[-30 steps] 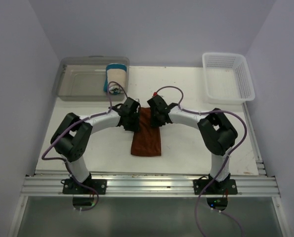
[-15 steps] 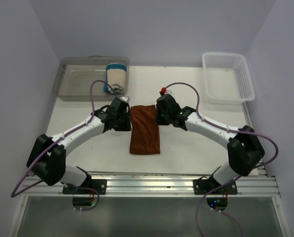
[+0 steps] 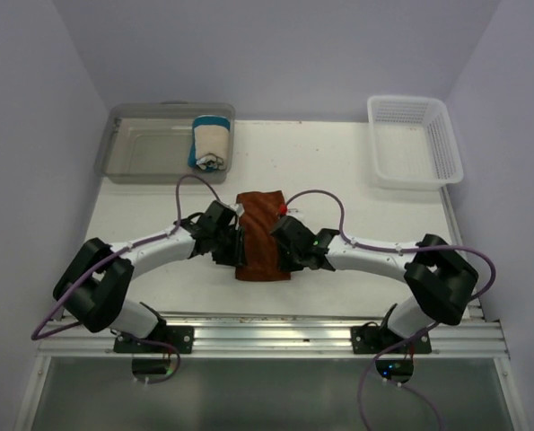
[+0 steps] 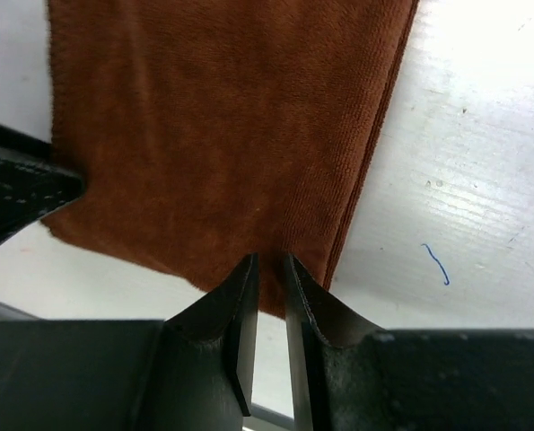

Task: Roll the towels
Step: Fold the towel, then roll the towel

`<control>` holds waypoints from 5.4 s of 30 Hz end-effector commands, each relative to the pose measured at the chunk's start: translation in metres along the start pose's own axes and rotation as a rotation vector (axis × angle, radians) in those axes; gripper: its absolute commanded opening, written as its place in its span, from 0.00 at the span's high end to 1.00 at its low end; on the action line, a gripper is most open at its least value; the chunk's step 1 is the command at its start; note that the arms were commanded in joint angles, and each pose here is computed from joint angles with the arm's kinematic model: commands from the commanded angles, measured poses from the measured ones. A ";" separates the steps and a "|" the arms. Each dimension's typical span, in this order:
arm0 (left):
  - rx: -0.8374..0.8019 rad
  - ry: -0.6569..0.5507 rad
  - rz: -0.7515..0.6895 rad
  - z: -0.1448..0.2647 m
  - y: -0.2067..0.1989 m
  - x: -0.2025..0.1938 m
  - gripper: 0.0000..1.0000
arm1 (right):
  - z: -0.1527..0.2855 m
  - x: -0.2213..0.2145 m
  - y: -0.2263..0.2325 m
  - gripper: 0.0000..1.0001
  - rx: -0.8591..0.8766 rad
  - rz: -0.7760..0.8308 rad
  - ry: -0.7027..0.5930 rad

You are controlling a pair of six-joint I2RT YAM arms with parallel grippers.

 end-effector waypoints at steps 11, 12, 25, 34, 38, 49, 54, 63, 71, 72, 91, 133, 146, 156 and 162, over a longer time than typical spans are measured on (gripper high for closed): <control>0.057 -0.045 -0.013 0.004 0.010 0.004 0.66 | 0.006 0.003 -0.005 0.80 -0.107 0.014 -0.040; 0.056 -0.059 -0.022 0.008 0.007 0.008 0.66 | 0.012 0.003 -0.006 0.80 -0.125 0.030 -0.040; 0.252 -0.221 0.056 0.050 0.038 0.049 0.63 | 0.022 0.017 0.040 0.62 -0.061 0.514 -0.147; 0.222 -0.241 0.161 0.059 0.061 0.055 0.62 | 0.008 0.004 0.057 0.49 0.040 0.736 -0.099; 0.210 -0.228 0.172 0.054 0.062 0.052 0.62 | -0.005 -0.002 0.053 0.48 0.005 0.783 -0.072; 0.183 -0.189 0.181 0.050 0.059 0.047 0.61 | -0.024 -0.018 0.046 0.79 0.002 0.788 -0.046; 0.171 -0.173 0.174 0.051 0.059 0.041 0.60 | -0.010 -0.015 0.053 1.00 0.050 0.790 -0.050; 0.104 -0.166 0.148 0.058 0.051 0.035 0.56 | 0.009 -0.020 0.060 1.00 0.142 0.767 -0.015; 0.145 -0.173 0.145 0.054 0.057 0.034 0.56 | 0.017 -0.016 0.064 1.00 0.257 0.741 0.040; 0.151 -0.189 0.141 0.056 0.057 0.036 0.56 | 0.018 -0.011 0.066 1.00 0.260 0.745 0.034; 0.096 -0.233 0.101 0.067 0.040 0.030 0.57 | 0.013 -0.001 0.067 1.00 0.555 0.648 0.254; -0.193 -0.231 0.033 0.067 0.003 -0.012 0.39 | -0.001 0.023 0.068 1.00 0.777 0.420 0.318; -0.058 -0.331 0.103 0.075 0.020 0.002 0.38 | -0.001 0.020 0.065 1.00 0.764 0.416 0.326; -0.092 -0.456 0.166 0.102 0.015 0.015 0.38 | -0.004 0.018 0.063 1.00 0.757 0.413 0.323; -0.089 -0.400 0.129 0.095 0.012 0.011 0.38 | -0.006 0.017 0.061 1.00 0.737 0.416 0.335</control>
Point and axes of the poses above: each gripper's point midway between its finger pads, its own z axis back along the fingers, its own y axis along the line the jaws close on, x = y × z, the point moved 3 cm from there along z, back along the fingers, and after that the axes turned 15 degrees about z, right-handed, at the moved point
